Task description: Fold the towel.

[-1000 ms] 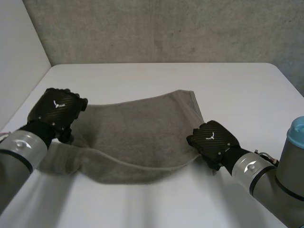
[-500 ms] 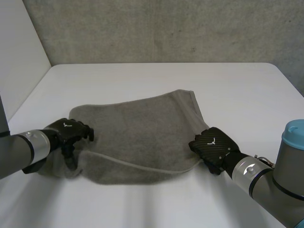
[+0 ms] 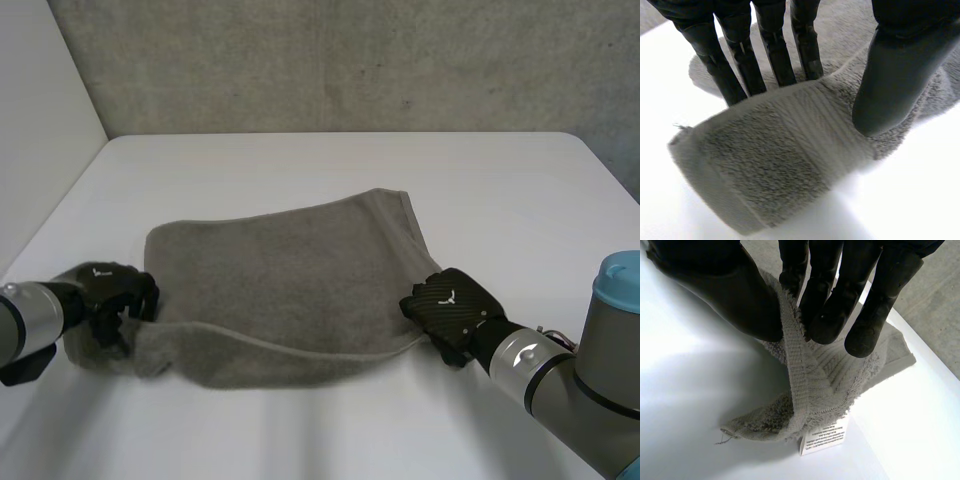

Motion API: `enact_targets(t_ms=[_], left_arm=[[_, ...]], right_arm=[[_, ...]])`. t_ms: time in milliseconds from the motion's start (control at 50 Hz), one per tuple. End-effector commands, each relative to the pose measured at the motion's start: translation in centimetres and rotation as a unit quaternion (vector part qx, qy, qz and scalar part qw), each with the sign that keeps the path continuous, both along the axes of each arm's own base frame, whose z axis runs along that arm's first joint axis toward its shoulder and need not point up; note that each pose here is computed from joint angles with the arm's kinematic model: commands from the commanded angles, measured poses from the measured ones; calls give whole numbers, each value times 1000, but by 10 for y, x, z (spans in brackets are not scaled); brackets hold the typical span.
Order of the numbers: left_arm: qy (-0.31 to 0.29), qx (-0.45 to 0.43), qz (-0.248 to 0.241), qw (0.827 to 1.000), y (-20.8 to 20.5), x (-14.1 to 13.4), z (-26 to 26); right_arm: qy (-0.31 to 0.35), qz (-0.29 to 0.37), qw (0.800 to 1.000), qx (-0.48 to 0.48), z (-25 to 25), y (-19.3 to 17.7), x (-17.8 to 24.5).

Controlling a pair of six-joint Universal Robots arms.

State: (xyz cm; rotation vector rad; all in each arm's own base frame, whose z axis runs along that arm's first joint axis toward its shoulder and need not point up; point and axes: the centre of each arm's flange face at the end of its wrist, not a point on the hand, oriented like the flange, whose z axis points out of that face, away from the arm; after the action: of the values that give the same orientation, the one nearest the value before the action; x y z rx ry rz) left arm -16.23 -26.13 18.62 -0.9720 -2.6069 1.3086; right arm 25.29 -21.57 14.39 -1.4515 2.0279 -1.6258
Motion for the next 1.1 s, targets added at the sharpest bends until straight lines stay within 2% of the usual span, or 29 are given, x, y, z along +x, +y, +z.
enact_targets(t_ms=[20, 200, 320, 520, 920, 1020, 1100], left_arm=[[-2, 10, -6, 1000, 7, -2, -5], [2, -9, -9, 1000, 3, -4, 2], [5, -60, -17, 998, 0, -10, 10], [43, -103, 11, 994, -8, -10, 21], [49, -104, 15, 993, -7, -10, 17], [60, -126, 18, 990, -5, -10, 31], [107, -179, 38, 977, -6, -11, 66]], right_arm=[[3, -7, 1000, 1, -1, -3, -2], [3, -27, 1000, 5, 0, -10, -9], [-5, -44, 999, 14, 0, -14, -12], [-4, -104, 994, 22, -3, -25, -20], [-9, -155, 988, 12, 0, -46, -39], [-27, -157, 987, 15, 5, -48, -38], [-58, -166, 984, -17, 36, -55, -38]])
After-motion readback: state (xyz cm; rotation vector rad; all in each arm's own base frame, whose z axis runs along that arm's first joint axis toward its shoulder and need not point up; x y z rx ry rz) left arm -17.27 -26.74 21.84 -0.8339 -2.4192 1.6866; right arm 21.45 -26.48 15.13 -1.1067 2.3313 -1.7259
